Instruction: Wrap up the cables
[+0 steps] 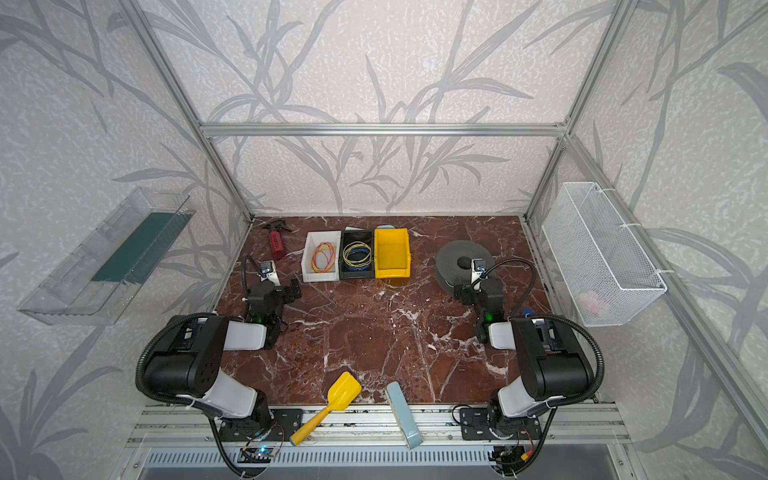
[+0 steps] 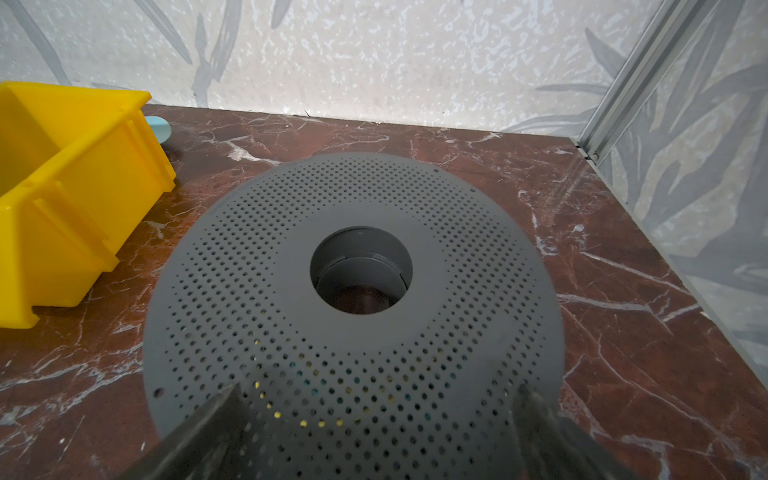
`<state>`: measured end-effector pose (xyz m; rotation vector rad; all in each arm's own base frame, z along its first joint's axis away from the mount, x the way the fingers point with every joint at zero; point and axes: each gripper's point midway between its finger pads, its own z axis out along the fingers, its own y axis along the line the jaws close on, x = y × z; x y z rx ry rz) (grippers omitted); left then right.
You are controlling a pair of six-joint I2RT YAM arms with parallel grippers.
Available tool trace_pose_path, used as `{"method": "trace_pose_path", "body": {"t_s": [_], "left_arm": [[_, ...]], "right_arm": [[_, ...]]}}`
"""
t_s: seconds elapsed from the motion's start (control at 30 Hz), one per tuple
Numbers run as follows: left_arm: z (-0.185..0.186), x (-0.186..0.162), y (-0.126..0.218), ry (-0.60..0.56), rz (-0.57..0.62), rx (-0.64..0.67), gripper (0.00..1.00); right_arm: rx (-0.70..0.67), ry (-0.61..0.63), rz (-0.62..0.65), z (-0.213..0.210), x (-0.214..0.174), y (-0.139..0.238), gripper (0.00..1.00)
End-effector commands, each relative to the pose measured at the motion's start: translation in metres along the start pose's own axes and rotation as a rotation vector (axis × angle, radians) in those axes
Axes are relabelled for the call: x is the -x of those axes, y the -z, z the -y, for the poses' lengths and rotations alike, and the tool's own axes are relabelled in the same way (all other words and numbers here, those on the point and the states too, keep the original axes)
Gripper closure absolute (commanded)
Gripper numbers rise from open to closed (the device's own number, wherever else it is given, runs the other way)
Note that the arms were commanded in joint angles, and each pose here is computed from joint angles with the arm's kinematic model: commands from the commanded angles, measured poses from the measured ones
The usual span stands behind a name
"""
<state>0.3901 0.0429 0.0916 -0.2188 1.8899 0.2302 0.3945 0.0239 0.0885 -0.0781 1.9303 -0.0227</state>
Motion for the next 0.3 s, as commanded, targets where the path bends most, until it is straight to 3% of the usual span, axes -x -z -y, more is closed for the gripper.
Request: {"method": "trace_pose_path", "body": {"t_s": [0.0,0.27], "left_arm": [[0.0035,0.0049,-0.003,-0.01,0.011,-0.031,0.01],[0.003,0.006,-0.0017,-0.006,0.018,-0.034,0.01]], "right_arm": [[0.002,0.019,-0.007,-0.0012,0.0028,-0.0008,0.01],[0.002,0.019,-0.007,-0.0016,0.0028,-0.0008,0.01]]}}
